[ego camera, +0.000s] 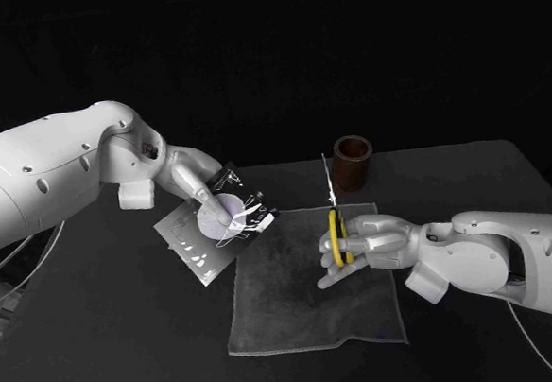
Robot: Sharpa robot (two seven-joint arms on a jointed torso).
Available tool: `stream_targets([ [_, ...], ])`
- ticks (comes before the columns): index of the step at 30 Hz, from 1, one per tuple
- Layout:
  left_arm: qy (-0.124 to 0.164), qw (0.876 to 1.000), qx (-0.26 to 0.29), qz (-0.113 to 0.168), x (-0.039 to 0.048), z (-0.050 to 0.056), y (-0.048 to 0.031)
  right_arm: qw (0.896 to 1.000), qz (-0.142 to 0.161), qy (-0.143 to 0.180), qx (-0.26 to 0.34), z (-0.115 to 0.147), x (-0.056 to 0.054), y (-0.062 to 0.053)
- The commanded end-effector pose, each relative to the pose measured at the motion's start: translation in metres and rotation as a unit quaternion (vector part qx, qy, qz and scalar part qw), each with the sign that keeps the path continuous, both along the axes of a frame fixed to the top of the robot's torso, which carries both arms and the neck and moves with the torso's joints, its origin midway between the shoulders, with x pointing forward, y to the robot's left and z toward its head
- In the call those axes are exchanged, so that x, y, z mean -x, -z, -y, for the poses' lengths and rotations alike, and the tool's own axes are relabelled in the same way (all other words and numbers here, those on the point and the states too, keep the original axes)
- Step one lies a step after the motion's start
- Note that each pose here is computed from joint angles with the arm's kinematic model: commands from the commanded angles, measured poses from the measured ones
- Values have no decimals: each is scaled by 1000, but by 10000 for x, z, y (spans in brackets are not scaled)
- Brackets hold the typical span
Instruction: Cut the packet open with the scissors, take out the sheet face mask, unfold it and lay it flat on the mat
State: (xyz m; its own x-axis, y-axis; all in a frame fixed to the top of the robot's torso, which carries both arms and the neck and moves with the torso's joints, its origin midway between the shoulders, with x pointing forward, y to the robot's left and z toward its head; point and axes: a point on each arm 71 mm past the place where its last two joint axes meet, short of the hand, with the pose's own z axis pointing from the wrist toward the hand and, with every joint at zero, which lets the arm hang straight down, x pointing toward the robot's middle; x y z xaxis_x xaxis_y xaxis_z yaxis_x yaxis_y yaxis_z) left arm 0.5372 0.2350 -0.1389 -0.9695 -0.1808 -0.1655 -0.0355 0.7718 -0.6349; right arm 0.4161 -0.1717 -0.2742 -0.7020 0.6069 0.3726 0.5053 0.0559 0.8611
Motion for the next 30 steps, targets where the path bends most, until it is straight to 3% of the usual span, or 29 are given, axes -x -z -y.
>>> stream_targets([
  [1,-2,1000,7,1,-5,3,-15,998,-8,10,-70,-29,-29,-79],
  [10,-6,1000,7,3,-10,-10,-14,994,-28,15,-105,-88,-46,-100],
  [22,-7,1000,7,4,-16,-6,-14,985,-46,-59,-157,-130,9,-148],
  [30,-7,1000,7,4,-17,-1,-13,984,-40,-61,-161,-143,-19,-146],
])
